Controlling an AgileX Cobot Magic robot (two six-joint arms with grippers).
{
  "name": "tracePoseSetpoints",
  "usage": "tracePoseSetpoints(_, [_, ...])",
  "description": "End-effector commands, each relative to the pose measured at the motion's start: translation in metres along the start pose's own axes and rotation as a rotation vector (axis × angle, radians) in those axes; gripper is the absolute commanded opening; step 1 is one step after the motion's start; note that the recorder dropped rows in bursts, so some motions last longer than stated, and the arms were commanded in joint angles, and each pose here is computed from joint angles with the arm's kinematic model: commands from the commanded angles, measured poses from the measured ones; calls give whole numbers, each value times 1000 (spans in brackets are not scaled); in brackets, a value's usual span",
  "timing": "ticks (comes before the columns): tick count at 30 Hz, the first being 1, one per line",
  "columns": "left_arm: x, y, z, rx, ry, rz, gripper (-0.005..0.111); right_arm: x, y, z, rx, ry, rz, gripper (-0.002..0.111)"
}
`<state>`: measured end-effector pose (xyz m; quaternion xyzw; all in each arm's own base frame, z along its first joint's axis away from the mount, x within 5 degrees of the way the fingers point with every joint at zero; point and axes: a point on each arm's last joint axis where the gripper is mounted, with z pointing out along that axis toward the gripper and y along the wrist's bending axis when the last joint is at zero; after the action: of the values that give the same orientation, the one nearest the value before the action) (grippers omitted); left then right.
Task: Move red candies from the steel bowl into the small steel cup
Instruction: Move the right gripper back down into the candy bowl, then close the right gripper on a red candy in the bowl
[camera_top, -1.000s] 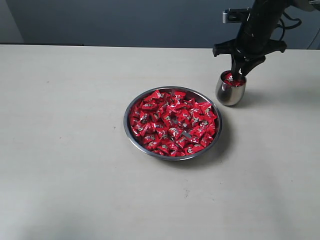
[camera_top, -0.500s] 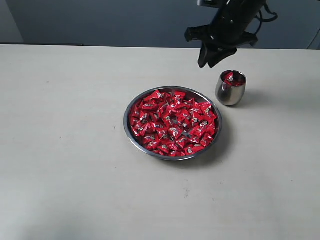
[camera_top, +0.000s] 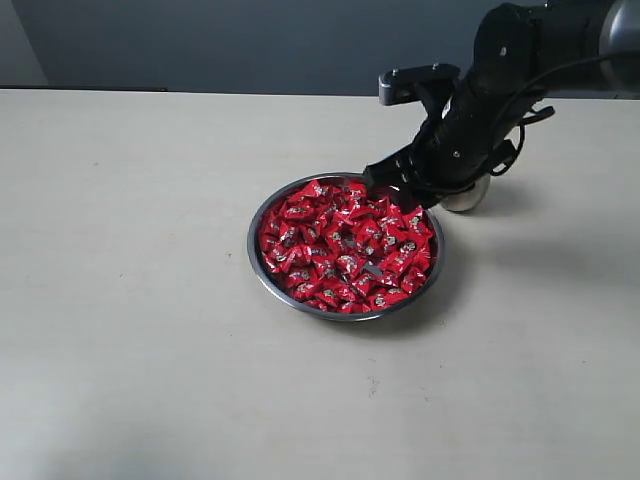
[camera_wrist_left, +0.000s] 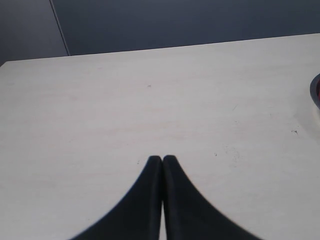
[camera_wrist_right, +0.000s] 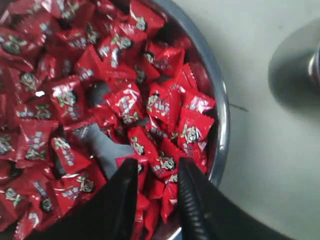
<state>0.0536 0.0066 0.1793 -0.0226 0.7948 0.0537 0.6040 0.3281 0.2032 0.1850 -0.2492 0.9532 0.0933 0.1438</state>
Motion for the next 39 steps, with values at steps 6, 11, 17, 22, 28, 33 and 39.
tracePoseSetpoints(6, [-4,0,-1,-1,-21,-3,0,0,4,19,-31,-17,-53,28])
tracePoseSetpoints(11, [-4,0,-1,-1,-21,-3,0,2,5,32,-50,8,-62,28])
tracePoseSetpoints(17, [-4,0,-1,-1,-21,-3,0,2,4,41,-46,11,-81,28])
tracePoseSetpoints(22, [-4,0,-1,-1,-21,-3,0,0,2,41,-32,-10,-94,28])
tracePoseSetpoints(28, [-4,0,-1,-1,-21,-3,0,0,2,42,-29,-17,-114,28])
tracePoseSetpoints(33, [-4,0,-1,-1,-21,-3,0,4,2,49,-40,25,-107,28])
tracePoseSetpoints(39, [-4,0,-1,-1,-21,-3,0,6,9,52,-51,39,-116,28])
